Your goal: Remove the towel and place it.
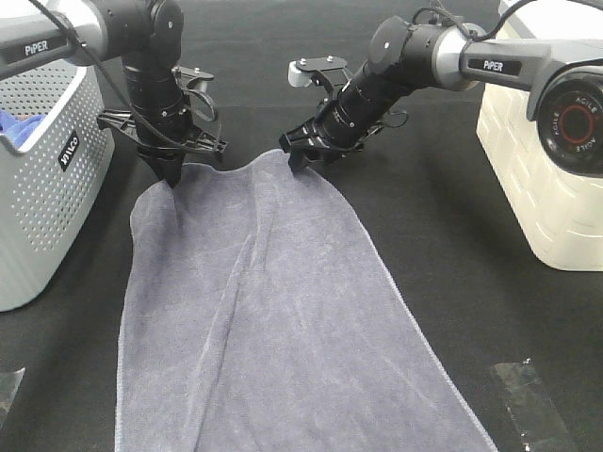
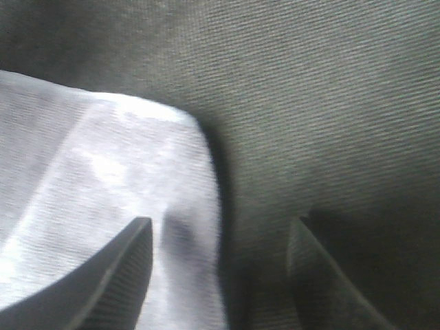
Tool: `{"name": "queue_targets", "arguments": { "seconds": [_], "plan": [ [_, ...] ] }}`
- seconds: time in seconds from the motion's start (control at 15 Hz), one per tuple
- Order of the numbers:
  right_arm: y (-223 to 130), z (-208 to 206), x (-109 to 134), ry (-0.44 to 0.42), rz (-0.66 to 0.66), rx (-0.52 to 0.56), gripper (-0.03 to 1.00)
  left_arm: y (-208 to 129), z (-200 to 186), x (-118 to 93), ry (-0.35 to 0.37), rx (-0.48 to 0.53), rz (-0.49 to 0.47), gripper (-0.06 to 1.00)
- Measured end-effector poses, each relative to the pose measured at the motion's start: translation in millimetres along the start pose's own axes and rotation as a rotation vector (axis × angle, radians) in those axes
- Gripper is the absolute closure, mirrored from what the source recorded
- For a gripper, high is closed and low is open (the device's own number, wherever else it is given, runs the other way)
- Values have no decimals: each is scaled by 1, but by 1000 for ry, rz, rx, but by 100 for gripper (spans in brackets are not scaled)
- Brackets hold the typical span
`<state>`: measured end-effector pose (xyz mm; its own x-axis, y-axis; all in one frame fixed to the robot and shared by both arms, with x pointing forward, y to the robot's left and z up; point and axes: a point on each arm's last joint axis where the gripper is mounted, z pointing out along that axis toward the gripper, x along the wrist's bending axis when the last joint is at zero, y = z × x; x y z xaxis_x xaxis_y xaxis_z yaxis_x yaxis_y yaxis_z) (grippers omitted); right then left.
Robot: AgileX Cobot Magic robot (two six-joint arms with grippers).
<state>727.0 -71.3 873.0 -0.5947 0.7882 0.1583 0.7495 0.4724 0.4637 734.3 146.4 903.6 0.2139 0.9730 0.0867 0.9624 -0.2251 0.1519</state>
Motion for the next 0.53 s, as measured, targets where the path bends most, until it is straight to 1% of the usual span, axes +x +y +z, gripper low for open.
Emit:
{"name": "queue_targets", "arguments": {
  "seconds": [0.13, 0.2, 0.33, 0.4, 0.53],
  "plan": [
    [-4, 9, -2, -6, 3, 2, 45, 0, 0, 0, 0, 0, 0, 93],
    [-4, 9, -3, -8, 3, 1, 49, 0, 0, 0, 0, 0, 0, 93],
    [-5, 11, -3, -9, 4, 2, 52, 0, 0, 0, 0, 0, 0, 93],
    [-6, 13, -3, -9, 5, 4, 58, 0, 0, 0, 0, 0, 0, 93],
    [-5, 13, -3, -8, 0, 3, 74, 0, 0, 0, 0, 0, 0, 93]
  ]
}}
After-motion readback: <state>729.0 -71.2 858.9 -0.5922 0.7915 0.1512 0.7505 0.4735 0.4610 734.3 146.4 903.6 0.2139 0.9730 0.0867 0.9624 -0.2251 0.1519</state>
